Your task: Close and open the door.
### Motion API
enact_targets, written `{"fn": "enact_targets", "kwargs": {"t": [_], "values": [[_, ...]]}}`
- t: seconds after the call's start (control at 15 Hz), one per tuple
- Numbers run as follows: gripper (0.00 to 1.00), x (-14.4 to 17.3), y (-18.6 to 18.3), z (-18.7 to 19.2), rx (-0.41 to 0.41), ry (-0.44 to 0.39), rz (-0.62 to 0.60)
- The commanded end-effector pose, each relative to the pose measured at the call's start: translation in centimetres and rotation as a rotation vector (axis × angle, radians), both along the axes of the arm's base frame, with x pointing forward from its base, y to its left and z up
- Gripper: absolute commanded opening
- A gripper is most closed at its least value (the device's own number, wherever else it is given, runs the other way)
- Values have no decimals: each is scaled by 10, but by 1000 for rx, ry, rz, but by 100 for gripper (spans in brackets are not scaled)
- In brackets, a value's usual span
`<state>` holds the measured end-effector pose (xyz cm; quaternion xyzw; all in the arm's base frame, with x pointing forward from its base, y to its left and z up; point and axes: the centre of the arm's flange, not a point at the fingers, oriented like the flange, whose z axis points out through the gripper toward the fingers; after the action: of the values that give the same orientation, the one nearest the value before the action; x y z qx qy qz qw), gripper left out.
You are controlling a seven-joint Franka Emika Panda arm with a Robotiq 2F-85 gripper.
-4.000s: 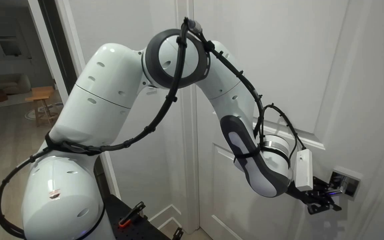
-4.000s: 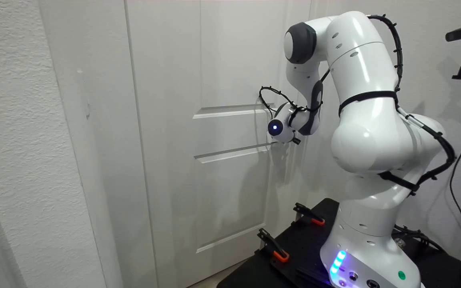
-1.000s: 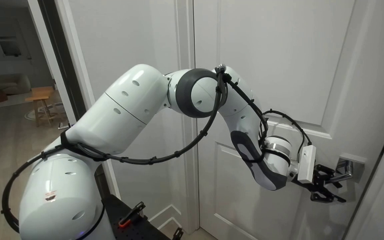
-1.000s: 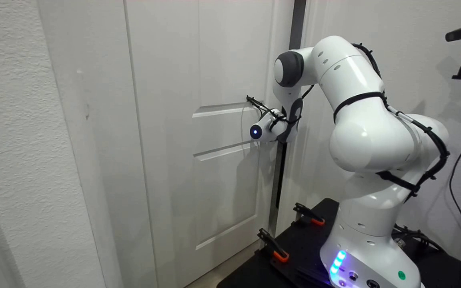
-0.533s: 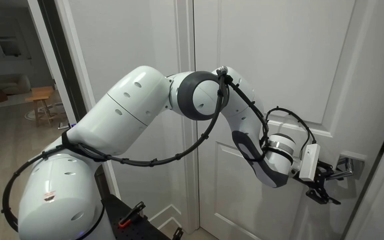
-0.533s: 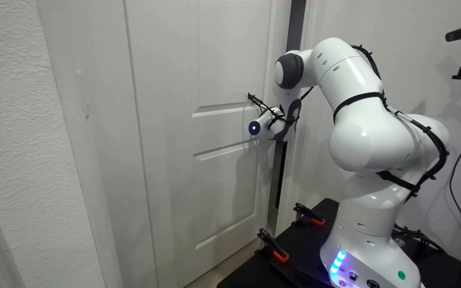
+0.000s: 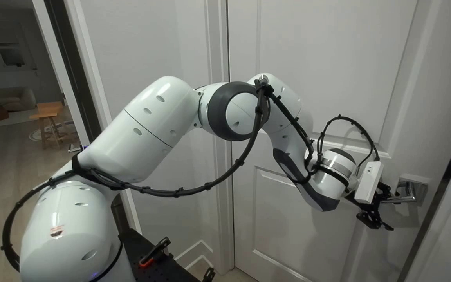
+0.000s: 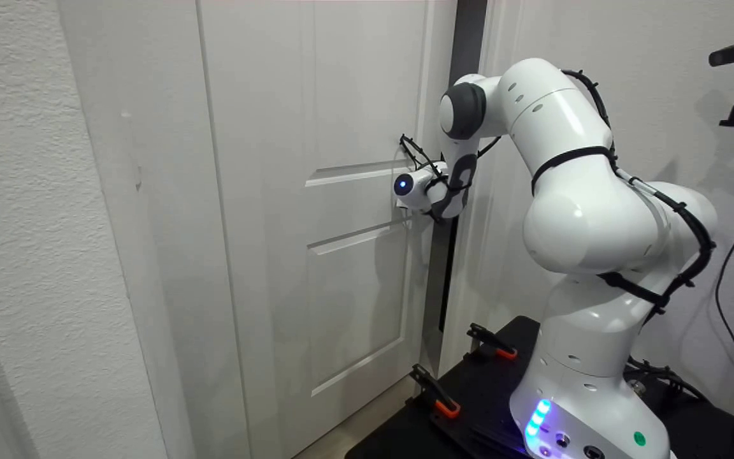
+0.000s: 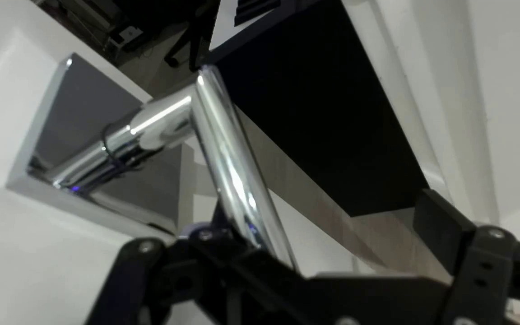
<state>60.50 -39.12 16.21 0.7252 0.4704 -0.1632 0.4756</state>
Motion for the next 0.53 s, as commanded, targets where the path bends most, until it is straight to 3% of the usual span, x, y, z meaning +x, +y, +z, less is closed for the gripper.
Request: {"fn": "enact_targets", "kwargs": {"t": [0.0, 0.47], "values": [[100, 10, -6, 25, 94, -15, 6], [100, 16, -5, 69, 229, -98, 20]]}}
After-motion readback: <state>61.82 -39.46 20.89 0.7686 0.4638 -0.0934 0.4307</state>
